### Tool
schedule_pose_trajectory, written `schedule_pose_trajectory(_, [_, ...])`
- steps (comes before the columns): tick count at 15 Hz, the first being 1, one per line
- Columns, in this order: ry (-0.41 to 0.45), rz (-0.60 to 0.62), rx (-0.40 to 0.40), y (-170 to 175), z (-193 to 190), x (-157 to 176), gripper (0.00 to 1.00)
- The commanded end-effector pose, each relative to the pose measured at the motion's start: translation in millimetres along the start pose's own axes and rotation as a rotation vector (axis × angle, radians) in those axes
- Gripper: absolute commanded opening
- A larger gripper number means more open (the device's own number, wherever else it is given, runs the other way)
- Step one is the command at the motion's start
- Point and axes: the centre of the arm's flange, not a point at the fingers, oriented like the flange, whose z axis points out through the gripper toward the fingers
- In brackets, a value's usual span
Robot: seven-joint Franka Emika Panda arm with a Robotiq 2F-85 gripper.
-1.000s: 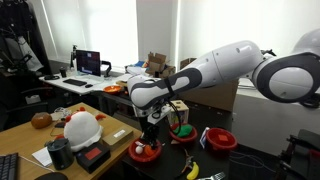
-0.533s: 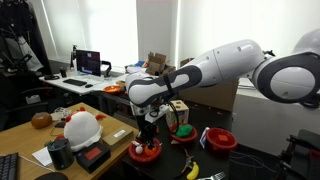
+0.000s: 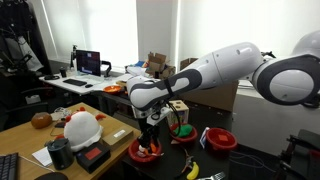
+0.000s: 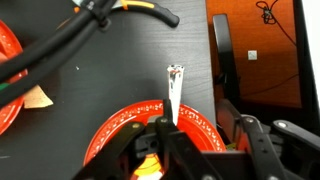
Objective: Put the fork inside the red bowl
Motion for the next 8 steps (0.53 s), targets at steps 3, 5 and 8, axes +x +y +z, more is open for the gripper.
schedule_pose_trajectory(3, [-0.010,0.008,0.013,8.0,-11.4,12.2,0.98])
schedule_pose_trajectory(5, [-0.026,-0.004,0.027,18.8,-23.8,2.3,1.00])
schedule_pose_trajectory(8, [-0.039,0.024,0.018,40.6,-52.6,-20.0,1.00])
